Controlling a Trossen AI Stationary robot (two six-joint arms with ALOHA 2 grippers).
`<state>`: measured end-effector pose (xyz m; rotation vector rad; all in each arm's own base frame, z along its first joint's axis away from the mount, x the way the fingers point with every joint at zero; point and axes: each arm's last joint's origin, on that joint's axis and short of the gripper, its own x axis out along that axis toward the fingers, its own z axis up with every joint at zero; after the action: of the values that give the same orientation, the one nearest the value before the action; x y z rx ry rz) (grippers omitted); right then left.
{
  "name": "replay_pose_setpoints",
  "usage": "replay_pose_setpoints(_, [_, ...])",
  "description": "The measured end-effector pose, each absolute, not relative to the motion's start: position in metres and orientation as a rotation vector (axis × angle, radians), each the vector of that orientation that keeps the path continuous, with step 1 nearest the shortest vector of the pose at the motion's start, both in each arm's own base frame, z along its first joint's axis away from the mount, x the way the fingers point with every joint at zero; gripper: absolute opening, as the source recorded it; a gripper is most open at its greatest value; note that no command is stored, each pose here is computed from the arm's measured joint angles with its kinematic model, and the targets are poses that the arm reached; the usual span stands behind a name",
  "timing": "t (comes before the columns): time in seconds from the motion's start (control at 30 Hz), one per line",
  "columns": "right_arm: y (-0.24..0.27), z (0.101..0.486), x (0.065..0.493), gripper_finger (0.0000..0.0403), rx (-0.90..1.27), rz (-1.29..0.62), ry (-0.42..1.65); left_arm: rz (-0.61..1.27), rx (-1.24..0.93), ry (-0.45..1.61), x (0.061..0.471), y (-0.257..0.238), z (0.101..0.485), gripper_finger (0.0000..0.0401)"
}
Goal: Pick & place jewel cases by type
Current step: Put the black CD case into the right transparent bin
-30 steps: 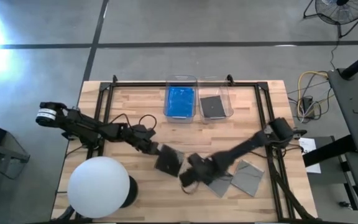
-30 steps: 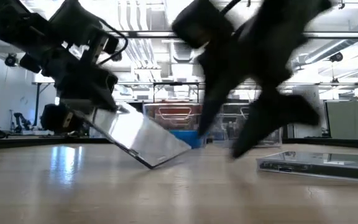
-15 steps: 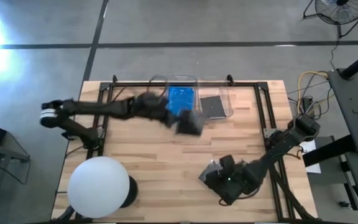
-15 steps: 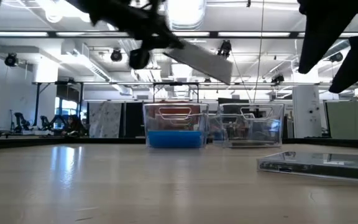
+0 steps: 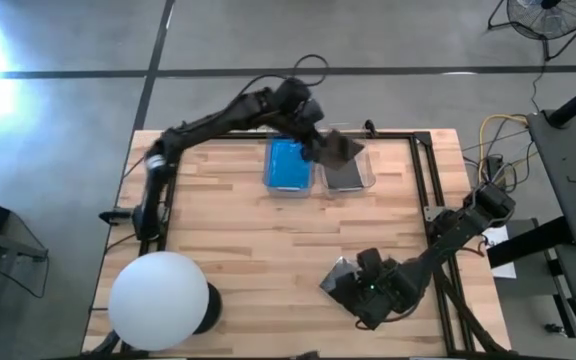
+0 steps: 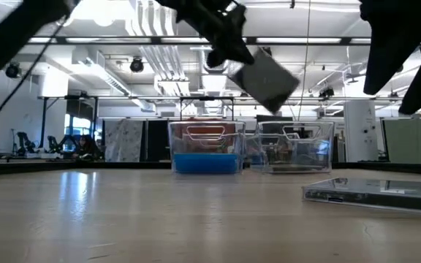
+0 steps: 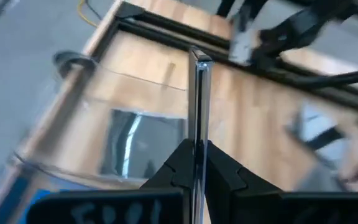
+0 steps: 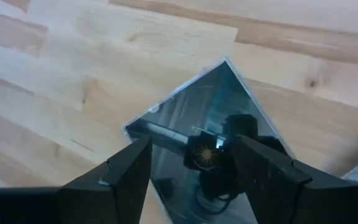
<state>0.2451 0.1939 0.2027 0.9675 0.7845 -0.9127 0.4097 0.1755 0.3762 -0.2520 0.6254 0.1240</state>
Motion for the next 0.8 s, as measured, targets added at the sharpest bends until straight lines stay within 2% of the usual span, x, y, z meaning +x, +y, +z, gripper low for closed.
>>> replay_pose_setpoints(0.13, [0.194, 0.202, 0.244, 0.0219, 1.002, -0.934, 0.769, 0.153, -0.190, 0.728, 0.432, 0.191, 0.353, 0.0000])
replay_pose_setpoints(0.23, [0.194, 0.201, 0.244, 0.0219, 1.023, -0.948, 0.760, 0.133, -0.170, 0.785, 0.435, 0.191, 0.326, 0.0000])
replay_pose_setpoints(0.47, [0.194, 0.199, 0.244, 0.0219, 1.054, -0.958, 0.750, 0.098, -0.176, 0.789, 0.439, 0.188, 0.304, 0.0000])
replay_pose_setpoints(0.6, [0.193, 0.198, 0.243, 0.0219, 1.060, -0.959, 0.750, 0.152, -0.134, 0.763, 0.443, 0.186, 0.306, 0.0008])
replay_pose_setpoints(0.8, [0.194, 0.198, 0.244, 0.0219, 1.100, -0.972, 0.733, 0.223, -0.033, 0.598, 0.453, 0.190, 0.325, 0.0054])
